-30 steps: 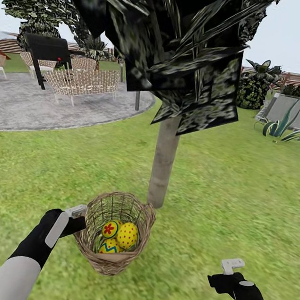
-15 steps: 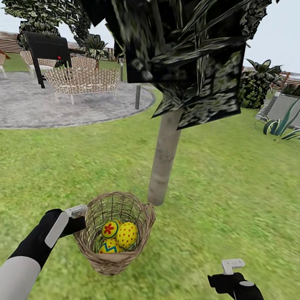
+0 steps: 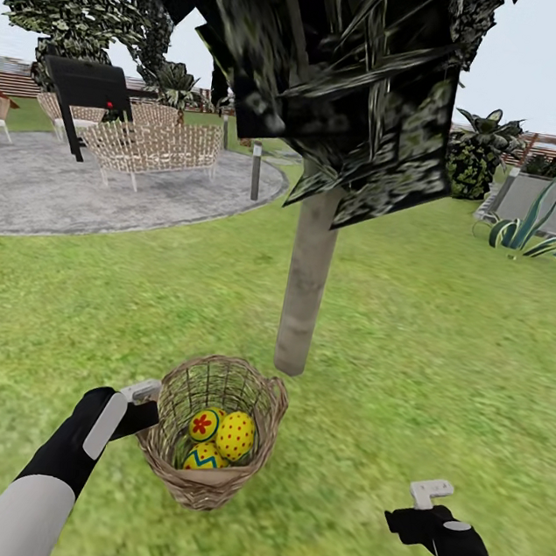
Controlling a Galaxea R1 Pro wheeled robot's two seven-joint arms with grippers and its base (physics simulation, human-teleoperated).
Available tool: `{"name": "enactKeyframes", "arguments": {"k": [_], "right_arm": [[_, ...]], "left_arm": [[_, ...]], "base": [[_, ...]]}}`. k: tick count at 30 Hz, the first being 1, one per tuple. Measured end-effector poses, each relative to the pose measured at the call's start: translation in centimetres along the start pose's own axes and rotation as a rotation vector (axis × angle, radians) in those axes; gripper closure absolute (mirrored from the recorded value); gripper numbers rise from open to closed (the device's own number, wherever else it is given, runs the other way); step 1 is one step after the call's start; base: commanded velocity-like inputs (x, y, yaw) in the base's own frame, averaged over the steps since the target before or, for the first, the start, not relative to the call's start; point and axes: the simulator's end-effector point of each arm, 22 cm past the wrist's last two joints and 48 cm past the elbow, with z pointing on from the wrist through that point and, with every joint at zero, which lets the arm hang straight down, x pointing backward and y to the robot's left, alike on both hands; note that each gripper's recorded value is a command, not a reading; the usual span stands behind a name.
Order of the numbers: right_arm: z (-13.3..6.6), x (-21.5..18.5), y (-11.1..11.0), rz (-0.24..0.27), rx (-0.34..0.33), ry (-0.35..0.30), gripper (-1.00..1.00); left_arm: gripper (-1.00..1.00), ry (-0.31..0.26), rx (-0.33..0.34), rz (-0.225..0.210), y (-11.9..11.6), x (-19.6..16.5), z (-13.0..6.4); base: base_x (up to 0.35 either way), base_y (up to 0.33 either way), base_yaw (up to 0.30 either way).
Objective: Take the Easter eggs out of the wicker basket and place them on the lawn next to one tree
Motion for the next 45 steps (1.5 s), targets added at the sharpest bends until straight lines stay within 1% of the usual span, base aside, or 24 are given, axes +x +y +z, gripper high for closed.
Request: {"name": "enactKeyframes", "arguments": {"k": [10, 12, 17, 24, 25, 26, 45], "right_arm": [[1.6, 1.5, 0.5, -0.001, 0.0, -0.001, -1.0], [1.9, 1.7, 0.6, -0.001, 0.0, -0.002, -1.0], [2.7, 2.5, 0.8, 0.0, 0.0, -0.001, -1.0], [2.7, 2.5, 0.8, 0.0, 0.001, -0.002, -1.0], [2.7, 2.5, 0.8, 0.0, 0.0, -0.002, -1.0], [2.8, 2.6, 0.8, -0.001, 0.0, 0.0, -1.0], [2.8, 2.7, 1.0, 0.0, -0.002, 0.002, -1.0]], "left_arm": [[1.0, -0.001, 0.001, 0.0, 0.6, 1.1, 1.7], [1.0, -0.005, 0.009, -0.005, 0.5, 1.2, 1.9], [1.0, -0.006, 0.019, 0.011, 0.4, 1.2, 1.9], [1.0, -0.005, 0.02, 0.009, 0.5, 1.2, 1.9], [-1.0, -0.005, 0.02, 0.009, 0.5, 1.2, 1.9], [-1.0, -0.003, 0.007, -0.005, 1.0, 2.0, 3.0], [-1.0, -0.002, 0.008, -0.007, 1.0, 2.0, 3.0]], "base": [[0.0, 0.0, 0.0], [0.0, 0.0, 0.0], [0.0, 0.0, 0.0], [0.0, 0.0, 0.0], [0.0, 0.0, 0.0], [0.0, 0.0, 0.0], [0.0, 0.0, 0.0]]}}
